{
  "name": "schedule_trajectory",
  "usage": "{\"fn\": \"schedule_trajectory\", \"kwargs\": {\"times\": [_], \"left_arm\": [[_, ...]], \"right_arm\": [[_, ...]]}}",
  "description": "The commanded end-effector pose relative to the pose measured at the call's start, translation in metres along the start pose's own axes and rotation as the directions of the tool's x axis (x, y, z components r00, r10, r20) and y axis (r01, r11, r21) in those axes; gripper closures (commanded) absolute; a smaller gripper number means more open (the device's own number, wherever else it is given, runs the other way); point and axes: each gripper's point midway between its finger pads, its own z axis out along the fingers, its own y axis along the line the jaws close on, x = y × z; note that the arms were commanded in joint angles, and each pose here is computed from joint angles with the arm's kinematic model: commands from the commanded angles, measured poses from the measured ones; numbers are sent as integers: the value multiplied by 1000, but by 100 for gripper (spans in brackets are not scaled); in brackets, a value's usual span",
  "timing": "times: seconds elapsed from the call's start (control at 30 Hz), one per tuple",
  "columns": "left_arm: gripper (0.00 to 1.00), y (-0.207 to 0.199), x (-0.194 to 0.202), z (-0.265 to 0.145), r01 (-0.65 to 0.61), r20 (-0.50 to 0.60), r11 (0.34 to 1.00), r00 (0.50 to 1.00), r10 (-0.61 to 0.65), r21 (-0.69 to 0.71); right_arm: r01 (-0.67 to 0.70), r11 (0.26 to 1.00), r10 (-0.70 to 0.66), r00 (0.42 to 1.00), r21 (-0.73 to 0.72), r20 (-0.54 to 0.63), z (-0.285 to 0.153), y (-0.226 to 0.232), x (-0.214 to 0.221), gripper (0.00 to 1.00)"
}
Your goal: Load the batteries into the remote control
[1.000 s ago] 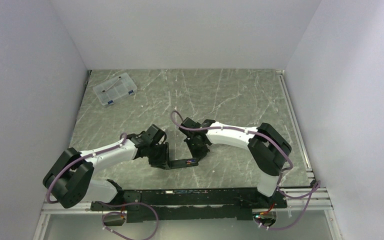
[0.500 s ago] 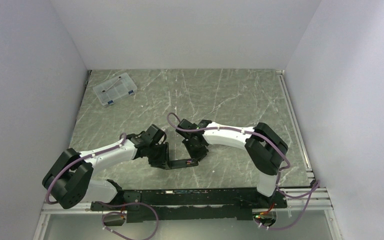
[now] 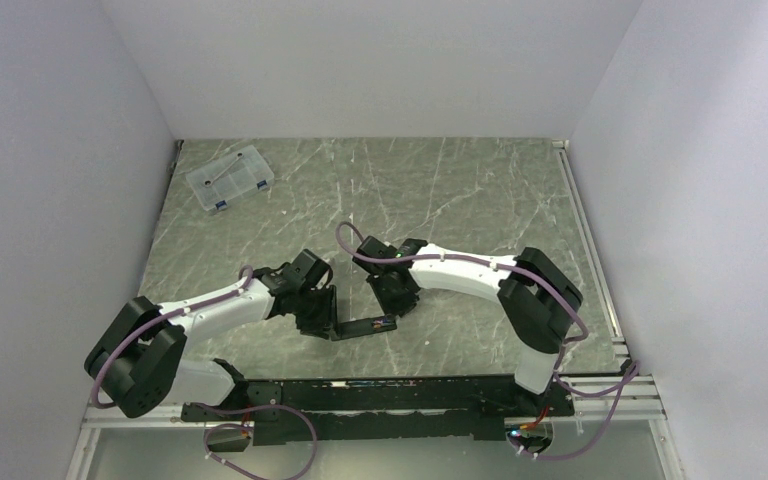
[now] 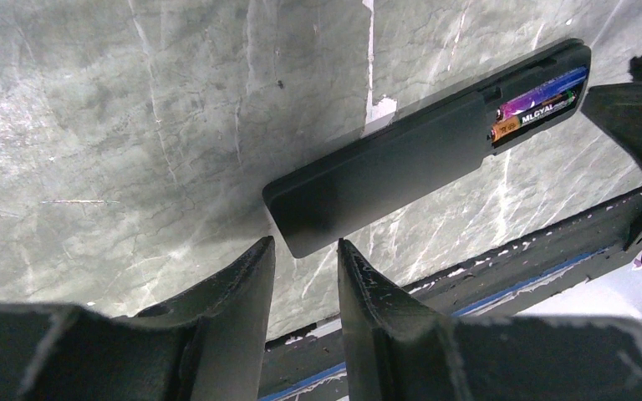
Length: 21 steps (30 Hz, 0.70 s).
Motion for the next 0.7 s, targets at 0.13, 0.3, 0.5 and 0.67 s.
{"fn": "schedule_trajectory", "kwargs": {"times": [0.13,0.3,0.5,0.67], "left_arm": [[61,-6,-9,-10,-23,37,1000,999,23,0],[61,-6,-11,-14,-15,44,1000,999,16,-7],[60,-7,-13,-18,-11,52,1000,999,12,-14],[60,-6,-13,-21,-11,53,1000,999,12,-21]], "right_arm": [[-19,996,30,992,-87,123,-27,14,-25,75],[-19,991,35,992,-134,120,-23,22,-24,82],[-27,984,45,993,-175,105,-14,31,-23,85],[-27,983,44,995,-180,91,-6,32,-18,86]]}}
